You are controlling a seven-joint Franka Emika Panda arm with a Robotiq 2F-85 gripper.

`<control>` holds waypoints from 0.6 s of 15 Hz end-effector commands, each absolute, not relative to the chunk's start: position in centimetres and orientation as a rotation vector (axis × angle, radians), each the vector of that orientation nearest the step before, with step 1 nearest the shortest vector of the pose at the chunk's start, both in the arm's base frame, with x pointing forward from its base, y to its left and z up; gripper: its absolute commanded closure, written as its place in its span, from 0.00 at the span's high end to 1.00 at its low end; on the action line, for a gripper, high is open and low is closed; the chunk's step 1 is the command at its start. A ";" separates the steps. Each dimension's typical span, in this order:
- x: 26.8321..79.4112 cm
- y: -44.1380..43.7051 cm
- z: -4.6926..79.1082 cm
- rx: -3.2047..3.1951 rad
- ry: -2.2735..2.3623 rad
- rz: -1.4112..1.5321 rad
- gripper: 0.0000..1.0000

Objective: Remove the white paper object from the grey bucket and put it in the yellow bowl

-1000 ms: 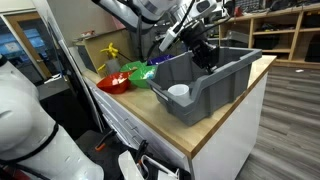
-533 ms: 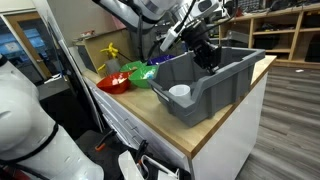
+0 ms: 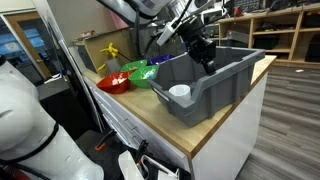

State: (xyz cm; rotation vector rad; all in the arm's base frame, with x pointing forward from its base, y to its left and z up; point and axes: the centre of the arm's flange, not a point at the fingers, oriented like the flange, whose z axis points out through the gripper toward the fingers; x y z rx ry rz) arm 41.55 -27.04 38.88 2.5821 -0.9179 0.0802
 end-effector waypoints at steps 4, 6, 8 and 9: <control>44.7 -19.3 42.4 2.681 -0.857 0.087 0.69; 45.1 -17.1 43.4 2.686 -0.830 0.048 0.85; 45.2 -15.4 45.6 2.668 -0.779 0.000 0.99; 45.3 -14.5 46.7 2.678 -0.754 -0.025 1.00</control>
